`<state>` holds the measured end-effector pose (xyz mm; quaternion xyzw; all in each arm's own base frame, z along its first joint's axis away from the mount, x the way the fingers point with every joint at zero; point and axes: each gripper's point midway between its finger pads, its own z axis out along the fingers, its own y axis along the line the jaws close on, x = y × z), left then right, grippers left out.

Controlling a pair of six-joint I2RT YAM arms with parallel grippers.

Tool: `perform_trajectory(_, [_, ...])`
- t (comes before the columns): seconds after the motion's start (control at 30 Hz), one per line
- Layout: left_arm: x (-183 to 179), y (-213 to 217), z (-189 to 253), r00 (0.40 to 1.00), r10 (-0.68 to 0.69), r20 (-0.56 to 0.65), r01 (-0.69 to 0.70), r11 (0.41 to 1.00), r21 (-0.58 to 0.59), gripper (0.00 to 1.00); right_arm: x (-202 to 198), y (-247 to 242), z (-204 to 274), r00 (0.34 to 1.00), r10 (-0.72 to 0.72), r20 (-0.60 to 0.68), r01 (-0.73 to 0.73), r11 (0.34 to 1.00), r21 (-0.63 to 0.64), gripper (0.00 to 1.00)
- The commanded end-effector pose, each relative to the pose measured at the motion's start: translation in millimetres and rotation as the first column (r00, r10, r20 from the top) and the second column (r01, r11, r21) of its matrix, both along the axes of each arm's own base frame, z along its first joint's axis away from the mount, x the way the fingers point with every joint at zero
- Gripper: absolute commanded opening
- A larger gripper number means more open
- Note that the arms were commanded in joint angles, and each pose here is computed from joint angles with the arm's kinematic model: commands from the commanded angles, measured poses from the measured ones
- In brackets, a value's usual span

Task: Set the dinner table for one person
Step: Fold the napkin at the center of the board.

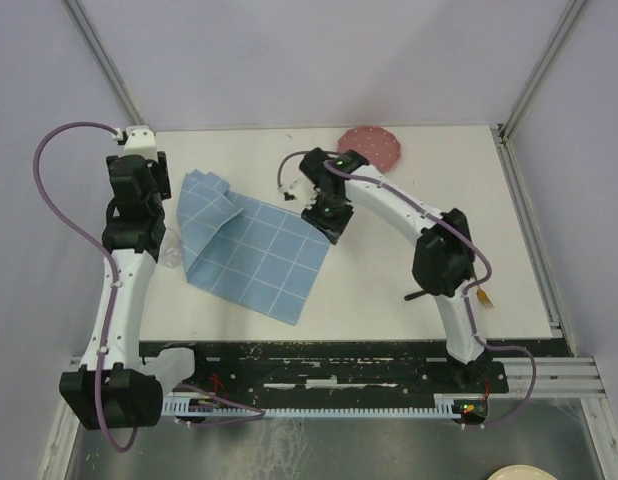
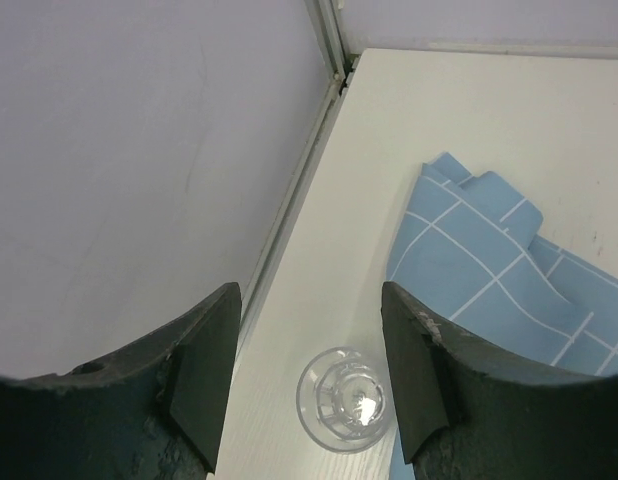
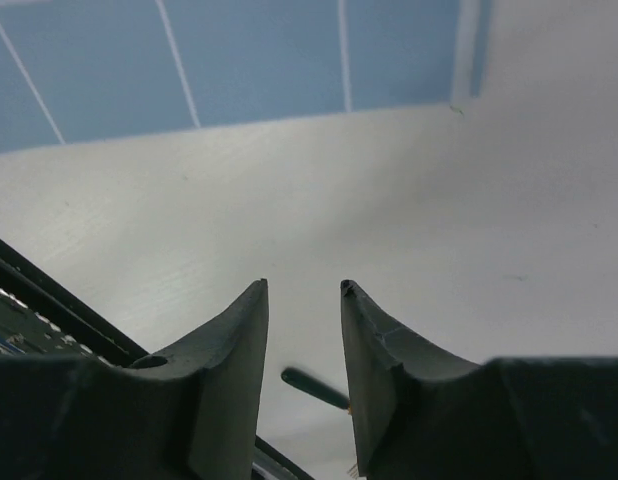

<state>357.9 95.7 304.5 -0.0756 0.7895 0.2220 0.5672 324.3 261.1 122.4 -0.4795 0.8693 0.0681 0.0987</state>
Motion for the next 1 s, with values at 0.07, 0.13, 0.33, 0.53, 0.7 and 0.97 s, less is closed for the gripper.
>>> perform_trajectory(0.07, [-35.4,-4.2,12.5,0.998,-0.06,-0.021,0.061,0.996,0.067,0.65,-10.2,64.6,-8.6,0.994,0.108,0.028,-0.108,0.994,-0.03,0.19])
perform_trajectory(0.13, [-43.9,-6.1,16.3,0.997,-0.071,-0.019,0.072,0.995,0.072,0.65,-15.1,77.6,-17.3,0.991,0.133,0.029,-0.132,0.991,-0.038,0.02])
perform_trajectory(0.33, [-61.2,-12.3,9.3,0.995,-0.094,-0.043,0.096,0.994,0.05,0.64,-30.7,101.1,-32.2,0.985,0.172,-0.012,-0.172,0.985,-0.012,0.02])
perform_trajectory(0.53, [-74.7,-15.1,-3.8,0.993,-0.099,-0.064,0.101,0.994,0.031,0.64,-45.1,127.7,-54.0,0.976,0.212,-0.055,-0.212,0.977,0.008,0.02])
perform_trajectory(0.7, [-82.7,-13.5,-2.6,0.994,-0.081,-0.077,0.082,0.996,0.022,0.63,-50.4,149.4,-67.4,0.97,0.236,-0.053,-0.234,0.971,0.04,0.02])
perform_trajectory(0.97, [-95.5,-13.0,-8.3,0.991,-0.085,-0.103,0.09,0.995,0.042,0.61,-46.7,166.6,-90.8,0.972,0.229,-0.054,-0.225,0.972,0.068,0.02])
